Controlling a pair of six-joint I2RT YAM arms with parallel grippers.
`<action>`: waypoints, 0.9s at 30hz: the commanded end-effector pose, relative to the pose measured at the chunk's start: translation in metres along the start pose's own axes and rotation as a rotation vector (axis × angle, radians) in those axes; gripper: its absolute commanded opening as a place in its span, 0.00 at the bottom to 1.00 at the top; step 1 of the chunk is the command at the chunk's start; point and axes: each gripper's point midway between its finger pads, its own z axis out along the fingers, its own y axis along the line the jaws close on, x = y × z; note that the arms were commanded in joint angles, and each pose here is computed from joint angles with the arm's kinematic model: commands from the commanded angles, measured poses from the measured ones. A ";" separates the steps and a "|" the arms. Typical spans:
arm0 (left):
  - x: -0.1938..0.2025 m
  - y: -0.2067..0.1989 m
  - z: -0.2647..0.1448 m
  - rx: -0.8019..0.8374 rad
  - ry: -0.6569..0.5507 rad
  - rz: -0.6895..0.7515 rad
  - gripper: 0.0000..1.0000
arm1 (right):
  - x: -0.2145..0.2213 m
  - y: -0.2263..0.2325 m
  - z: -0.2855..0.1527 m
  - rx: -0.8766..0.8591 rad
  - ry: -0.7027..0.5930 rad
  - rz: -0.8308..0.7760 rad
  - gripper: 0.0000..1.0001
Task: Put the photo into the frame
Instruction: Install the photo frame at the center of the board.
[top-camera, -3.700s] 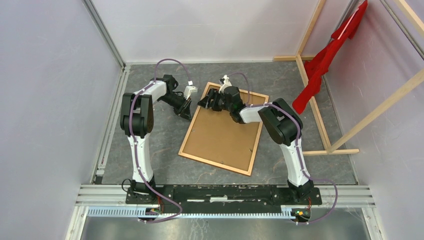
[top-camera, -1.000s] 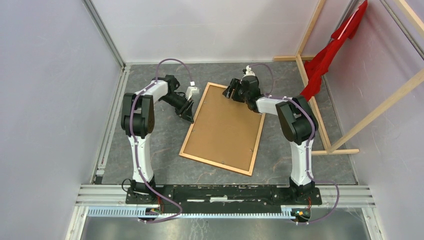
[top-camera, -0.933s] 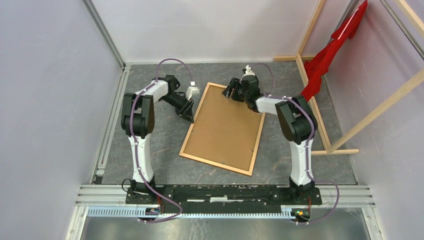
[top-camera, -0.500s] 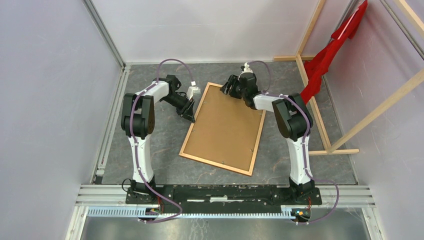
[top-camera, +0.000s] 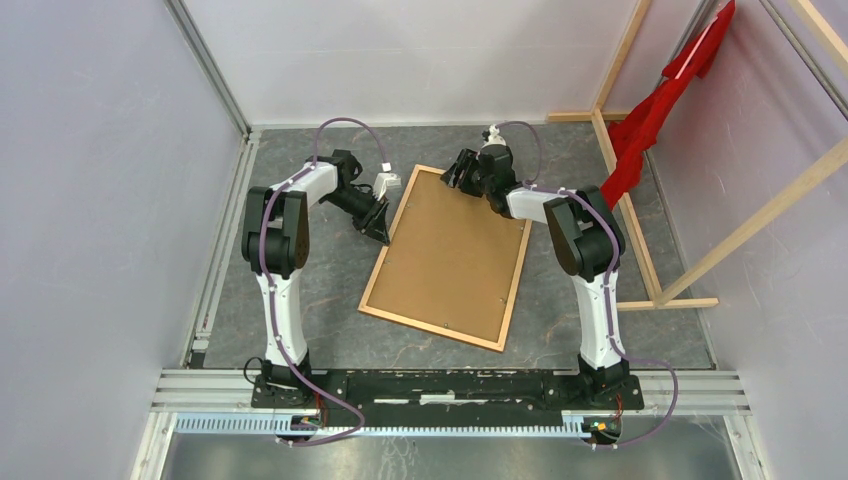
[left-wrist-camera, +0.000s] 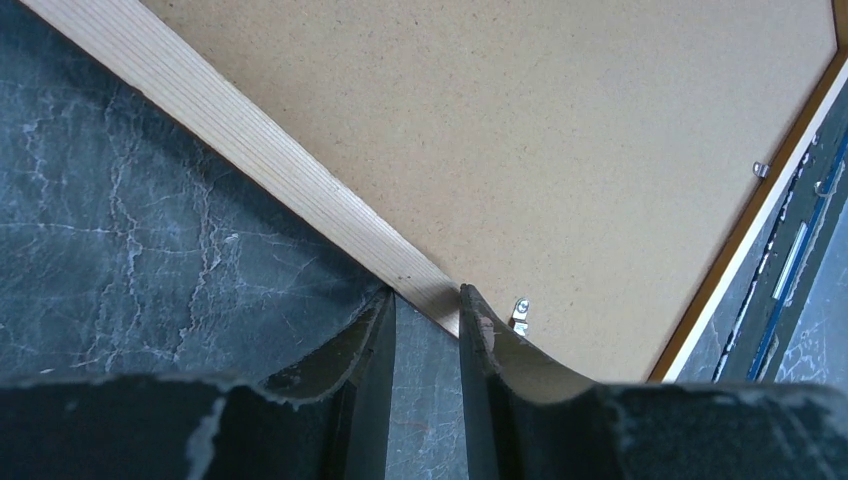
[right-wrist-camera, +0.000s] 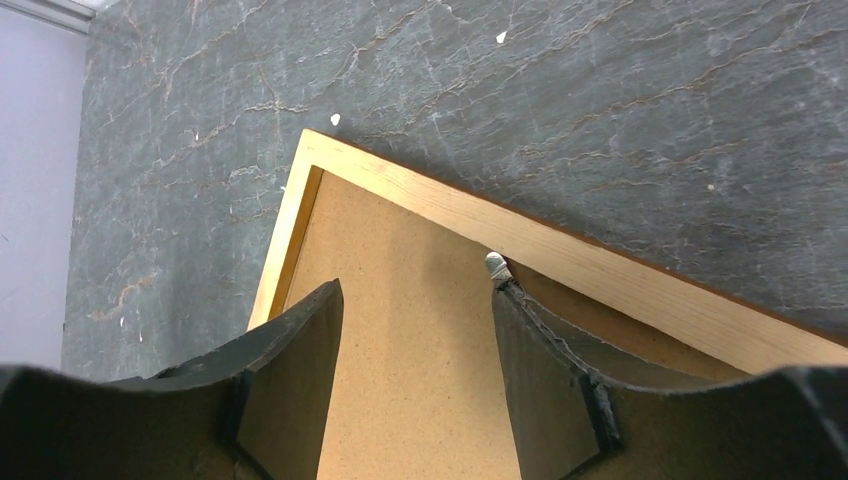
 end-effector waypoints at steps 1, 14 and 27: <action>0.012 0.017 0.006 -0.076 0.051 0.053 0.35 | -0.005 -0.015 0.005 0.061 -0.025 0.009 0.63; 0.013 0.013 0.004 -0.067 0.055 0.058 0.36 | -0.015 0.008 0.005 0.007 -0.087 0.076 0.63; -0.018 0.005 -0.072 -0.170 -0.024 0.074 0.97 | 0.041 0.104 -0.116 -0.099 0.094 -0.463 0.83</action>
